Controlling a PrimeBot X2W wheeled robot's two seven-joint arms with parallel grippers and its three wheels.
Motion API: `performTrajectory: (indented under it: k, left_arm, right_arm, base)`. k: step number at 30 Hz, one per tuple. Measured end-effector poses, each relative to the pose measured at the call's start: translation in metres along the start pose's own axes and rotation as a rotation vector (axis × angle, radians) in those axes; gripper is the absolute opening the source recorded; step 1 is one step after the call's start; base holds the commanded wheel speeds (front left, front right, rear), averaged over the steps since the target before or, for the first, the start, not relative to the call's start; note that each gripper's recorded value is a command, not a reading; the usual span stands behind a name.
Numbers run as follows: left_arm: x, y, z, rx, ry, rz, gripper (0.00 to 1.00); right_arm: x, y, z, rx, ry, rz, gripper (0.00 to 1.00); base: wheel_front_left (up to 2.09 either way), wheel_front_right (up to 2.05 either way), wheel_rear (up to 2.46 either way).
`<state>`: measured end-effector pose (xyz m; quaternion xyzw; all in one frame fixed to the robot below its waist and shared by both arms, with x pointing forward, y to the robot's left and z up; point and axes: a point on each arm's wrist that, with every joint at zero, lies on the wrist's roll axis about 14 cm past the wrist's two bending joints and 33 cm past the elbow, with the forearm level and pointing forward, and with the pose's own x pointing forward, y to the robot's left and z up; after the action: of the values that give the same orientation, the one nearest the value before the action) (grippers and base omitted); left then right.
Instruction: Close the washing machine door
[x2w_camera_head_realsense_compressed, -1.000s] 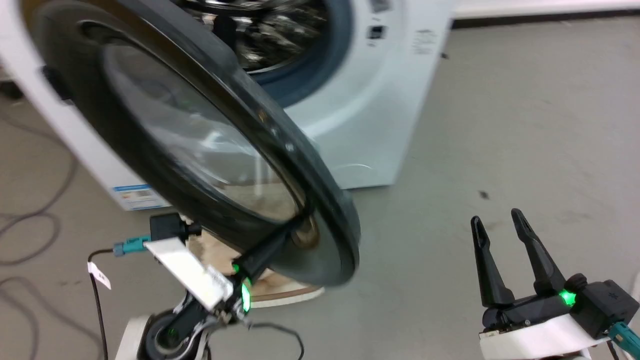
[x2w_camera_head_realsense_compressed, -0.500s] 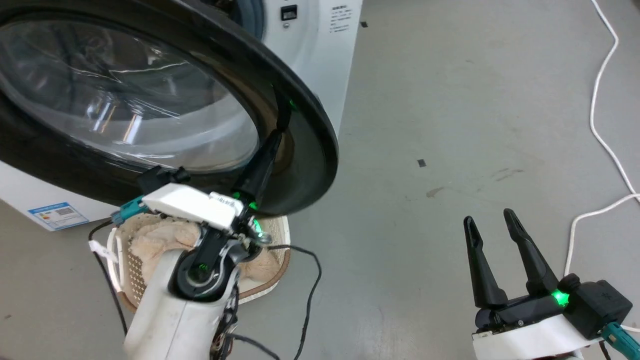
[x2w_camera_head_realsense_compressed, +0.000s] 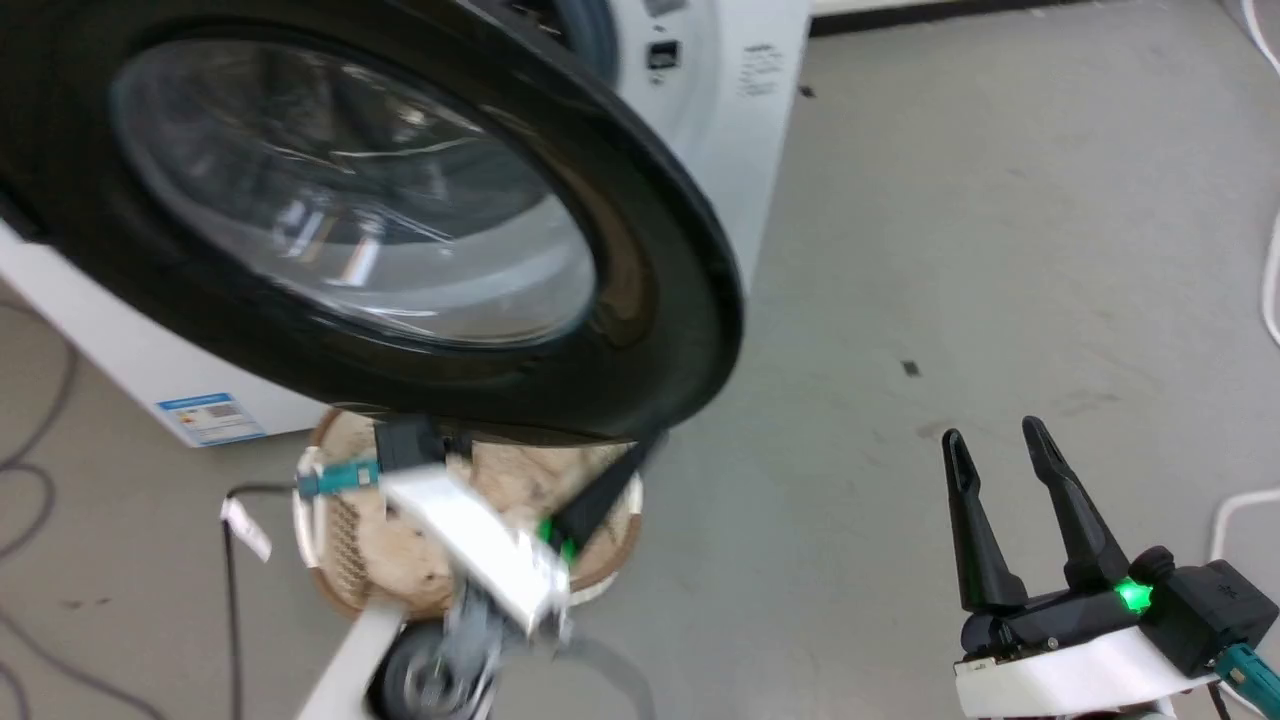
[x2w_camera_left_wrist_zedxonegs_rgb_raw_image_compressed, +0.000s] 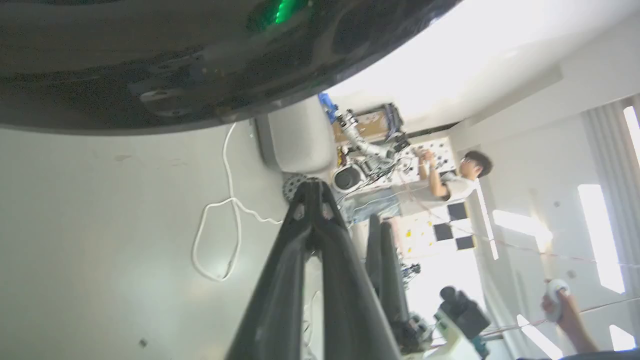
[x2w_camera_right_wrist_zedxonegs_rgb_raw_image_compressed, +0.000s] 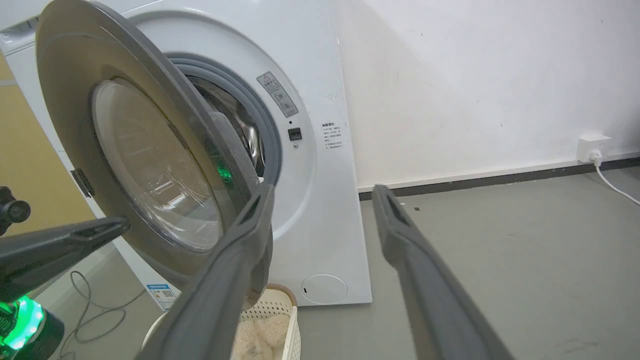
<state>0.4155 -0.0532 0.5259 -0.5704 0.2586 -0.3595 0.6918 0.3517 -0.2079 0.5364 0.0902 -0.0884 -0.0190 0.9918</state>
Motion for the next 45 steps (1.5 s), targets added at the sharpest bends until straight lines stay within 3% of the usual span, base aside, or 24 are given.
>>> performTrajectory:
  k: [3,8,11,15,21,24,31,33,34,45]
  left_arm:
    - [-0.035,0.020,-0.017,0.184,0.091,0.099,0.00]
    - [-0.096,0.059,-0.004,0.613,0.130,0.295,0.00]
    - [-0.126,0.067,0.032,0.810,-0.001,0.375,0.00]
    - [-0.157,0.046,0.086,0.991,-0.304,0.433,0.00]
    - [-0.195,-0.002,0.123,1.119,-0.608,0.476,0.00]
    - [-0.209,-0.015,0.114,1.217,-0.648,0.489,0.00]
    - [-0.221,-0.021,0.084,1.208,-0.707,0.491,0.00]
    - [-0.223,-0.013,0.079,1.215,-0.683,0.510,0.79]
    - [-0.224,-0.010,0.078,1.223,-0.672,0.520,1.00]
    - [-0.220,0.009,0.073,1.217,-0.616,0.551,1.00]
  right_arm:
    - [0.004,0.010,0.002,0.014,-0.013,0.033,1.00]
    - [0.009,0.027,0.004,0.032,-0.025,0.088,1.00]
    - [0.010,0.038,0.004,0.042,-0.026,0.124,1.00]
    - [0.014,0.055,0.006,0.053,-0.034,0.179,1.00]
    - [0.014,0.075,0.005,0.065,-0.032,0.247,1.00]
    - [0.014,0.084,0.006,0.066,-0.035,0.279,1.00]
    - [0.009,0.092,-0.001,0.069,-0.009,0.306,1.00]
    - [0.008,0.093,-0.006,0.069,0.007,0.307,1.00]
    - [0.009,0.091,-0.008,0.068,0.013,0.304,1.00]
    - [0.012,0.084,-0.022,0.045,0.053,0.284,1.00]
  base:
    - [0.00,0.00,0.00]
    - [0.00,0.00,0.00]
    - [0.00,0.00,0.00]
    - [0.00,0.00,0.00]
    - [0.00,0.00,0.00]
    - [0.00,0.00,0.00]
    - [0.00,0.00,0.00]
    - [0.00,0.00,0.00]
    - [0.00,0.00,0.00]
    - [0.00,0.00,0.00]
